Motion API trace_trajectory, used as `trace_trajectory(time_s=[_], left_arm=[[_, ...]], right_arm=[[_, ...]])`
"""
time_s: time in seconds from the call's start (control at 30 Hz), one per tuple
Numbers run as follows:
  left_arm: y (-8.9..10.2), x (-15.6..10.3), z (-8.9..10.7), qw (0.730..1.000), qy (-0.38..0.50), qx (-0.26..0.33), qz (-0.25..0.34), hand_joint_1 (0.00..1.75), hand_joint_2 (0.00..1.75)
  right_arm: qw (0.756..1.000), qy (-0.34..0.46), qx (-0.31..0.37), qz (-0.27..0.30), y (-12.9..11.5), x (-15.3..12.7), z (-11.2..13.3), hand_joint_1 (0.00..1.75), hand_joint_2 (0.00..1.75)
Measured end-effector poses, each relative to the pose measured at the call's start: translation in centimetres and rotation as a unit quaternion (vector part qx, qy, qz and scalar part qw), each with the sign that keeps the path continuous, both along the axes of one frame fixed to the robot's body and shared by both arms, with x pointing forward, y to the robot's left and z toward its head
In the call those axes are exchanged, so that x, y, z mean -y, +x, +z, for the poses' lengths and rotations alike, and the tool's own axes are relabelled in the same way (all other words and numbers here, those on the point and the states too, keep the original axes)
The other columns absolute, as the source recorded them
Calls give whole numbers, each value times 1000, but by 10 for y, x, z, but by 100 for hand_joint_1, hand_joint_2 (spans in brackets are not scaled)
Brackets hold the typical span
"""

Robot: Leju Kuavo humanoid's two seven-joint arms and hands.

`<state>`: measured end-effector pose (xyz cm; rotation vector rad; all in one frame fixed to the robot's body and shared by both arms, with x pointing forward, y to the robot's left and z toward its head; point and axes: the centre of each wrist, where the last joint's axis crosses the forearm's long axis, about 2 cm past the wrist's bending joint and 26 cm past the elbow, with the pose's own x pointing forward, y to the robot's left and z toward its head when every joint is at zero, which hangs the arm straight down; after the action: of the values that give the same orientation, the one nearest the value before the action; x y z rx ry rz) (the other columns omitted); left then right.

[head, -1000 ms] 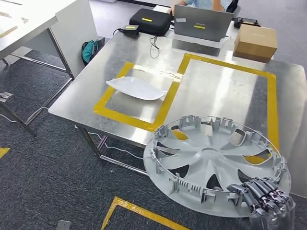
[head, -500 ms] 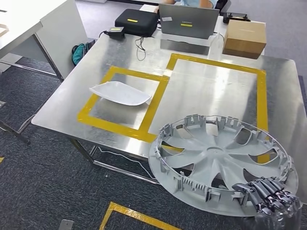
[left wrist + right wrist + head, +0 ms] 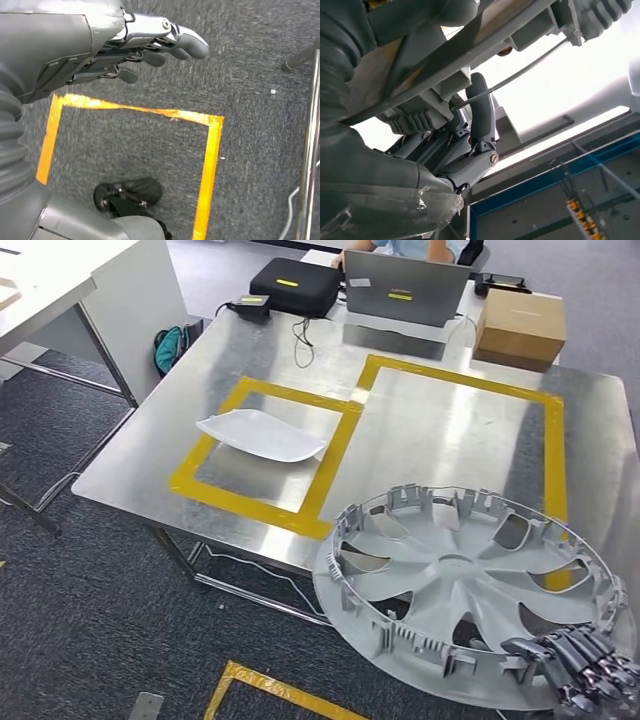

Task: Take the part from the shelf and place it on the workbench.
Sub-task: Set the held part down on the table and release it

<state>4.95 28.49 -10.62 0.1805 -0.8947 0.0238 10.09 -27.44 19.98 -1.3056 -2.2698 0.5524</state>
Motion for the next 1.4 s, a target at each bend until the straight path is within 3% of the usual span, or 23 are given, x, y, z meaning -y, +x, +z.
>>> trace_trajectory(time_s=[0.2, 0.4, 0.6, 0.83, 1.4], left_arm=[[15, 15, 2, 1000, 2, 14, -9, 0, 175], [-7, -2, 6, 998, -60, 7, 22, 0, 175], [-4, -17, 17, 999, -31, 28, 31, 0, 175], [6, 1, 19, 997, -23, 47, 50, 0, 175], [13, 2, 20, 997, -20, 55, 40, 0, 175]], right_arm=[[999, 2, 3, -36, -12, 23, -6, 175, 175], [998, 15, -26, -62, -3, 6, -6, 175, 175], [997, 39, -32, -51, 2, -3, -5, 175, 175], [998, 52, -32, -33, -8, 8, -9, 175, 175], [997, 41, -38, -44, -12, 16, -11, 175, 175]])
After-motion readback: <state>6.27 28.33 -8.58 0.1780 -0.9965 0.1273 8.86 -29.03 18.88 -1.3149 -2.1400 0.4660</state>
